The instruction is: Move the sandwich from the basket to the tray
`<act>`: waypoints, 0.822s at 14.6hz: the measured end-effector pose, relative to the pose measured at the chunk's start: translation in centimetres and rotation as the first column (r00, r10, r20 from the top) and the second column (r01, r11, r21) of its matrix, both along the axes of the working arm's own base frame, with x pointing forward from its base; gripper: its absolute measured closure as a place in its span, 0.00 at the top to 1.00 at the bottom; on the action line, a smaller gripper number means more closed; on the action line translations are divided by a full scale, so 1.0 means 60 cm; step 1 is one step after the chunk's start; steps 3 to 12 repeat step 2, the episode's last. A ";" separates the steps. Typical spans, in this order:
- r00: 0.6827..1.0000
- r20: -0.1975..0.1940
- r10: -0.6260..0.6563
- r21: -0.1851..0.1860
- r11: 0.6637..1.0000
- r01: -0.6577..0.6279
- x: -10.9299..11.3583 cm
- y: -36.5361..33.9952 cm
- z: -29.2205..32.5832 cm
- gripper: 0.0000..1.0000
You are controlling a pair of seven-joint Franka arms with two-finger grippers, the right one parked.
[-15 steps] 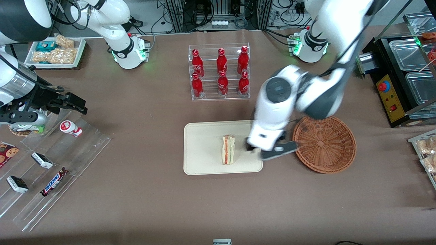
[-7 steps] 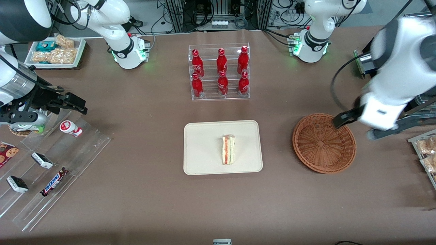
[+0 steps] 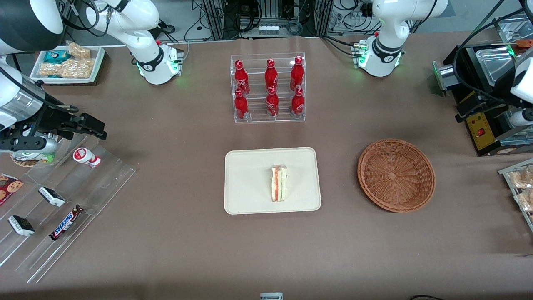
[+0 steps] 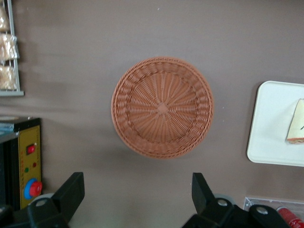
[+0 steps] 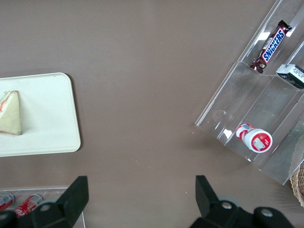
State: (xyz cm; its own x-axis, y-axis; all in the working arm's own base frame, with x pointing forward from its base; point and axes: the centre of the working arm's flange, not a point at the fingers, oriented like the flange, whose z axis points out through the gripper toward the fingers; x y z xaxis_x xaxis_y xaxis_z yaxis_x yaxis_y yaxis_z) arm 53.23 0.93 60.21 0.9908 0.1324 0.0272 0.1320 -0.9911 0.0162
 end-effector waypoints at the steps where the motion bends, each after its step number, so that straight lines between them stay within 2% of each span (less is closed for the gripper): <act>1: 1.000 0.004 -0.003 0.004 1.000 0.003 0.015 -0.002 0.000 1.00; 2: 1.000 0.007 -0.002 0.007 1.000 0.002 0.030 -0.001 0.000 1.00; 12: 1.000 0.007 -0.002 0.007 1.000 0.002 0.030 -0.001 0.000 1.00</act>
